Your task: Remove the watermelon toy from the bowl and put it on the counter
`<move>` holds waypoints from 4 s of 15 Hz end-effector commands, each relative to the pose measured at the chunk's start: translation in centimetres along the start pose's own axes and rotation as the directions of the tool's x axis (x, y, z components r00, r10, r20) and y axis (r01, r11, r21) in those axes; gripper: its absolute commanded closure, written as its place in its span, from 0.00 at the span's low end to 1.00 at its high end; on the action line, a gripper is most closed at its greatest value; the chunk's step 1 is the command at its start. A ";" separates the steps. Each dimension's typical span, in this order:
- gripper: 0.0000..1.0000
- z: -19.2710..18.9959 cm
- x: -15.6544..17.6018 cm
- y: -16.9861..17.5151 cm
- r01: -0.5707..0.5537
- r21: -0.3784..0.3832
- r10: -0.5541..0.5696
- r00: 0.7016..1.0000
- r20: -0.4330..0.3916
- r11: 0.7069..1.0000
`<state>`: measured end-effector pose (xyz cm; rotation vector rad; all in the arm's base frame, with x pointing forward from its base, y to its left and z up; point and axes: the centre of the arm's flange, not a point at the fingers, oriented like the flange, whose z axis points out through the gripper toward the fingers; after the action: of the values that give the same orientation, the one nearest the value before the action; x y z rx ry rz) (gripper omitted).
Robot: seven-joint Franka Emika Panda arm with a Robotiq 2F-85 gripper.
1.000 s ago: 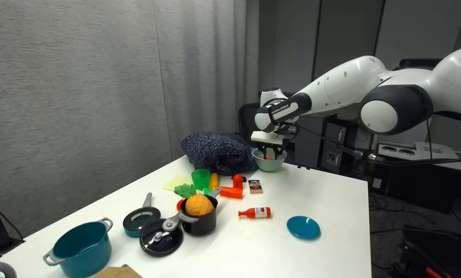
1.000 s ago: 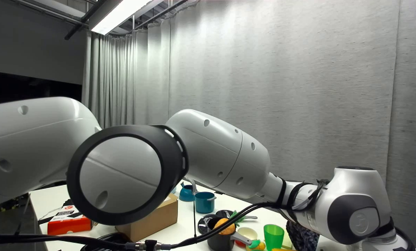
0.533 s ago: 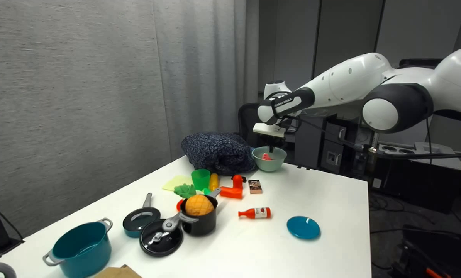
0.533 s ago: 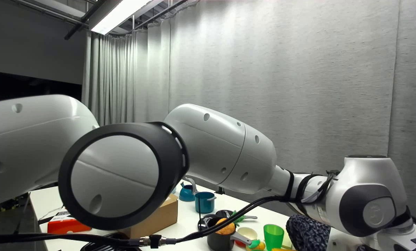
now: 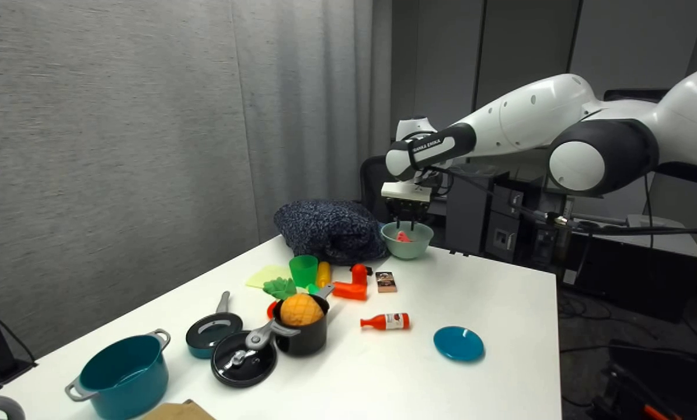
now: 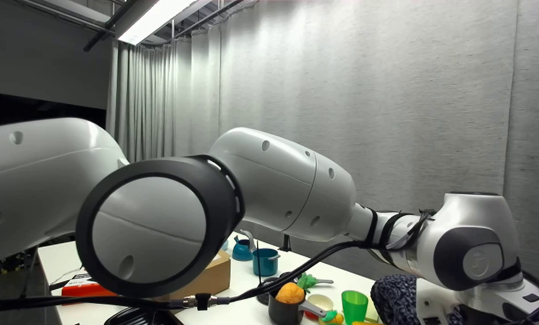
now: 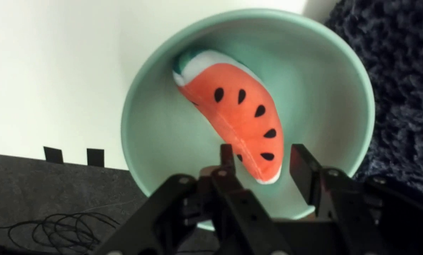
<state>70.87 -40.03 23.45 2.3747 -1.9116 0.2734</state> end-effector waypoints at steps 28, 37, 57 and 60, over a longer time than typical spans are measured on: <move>0.74 5.6 1.4 0.1 -0.103 -0.054 0.103 0.995 -0.003 0.993; 1.00 0.0 -1.3 -3.3 -0.028 0.032 0.027 0.999 0.021 0.999; 0.99 -6.3 -14.1 -6.0 0.412 0.101 -0.423 0.860 0.285 0.906; 0.99 -4.9 -17.0 -5.8 0.463 0.035 -0.440 0.814 0.380 0.886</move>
<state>75.13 -24.08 25.75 2.8933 -1.4406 -0.1356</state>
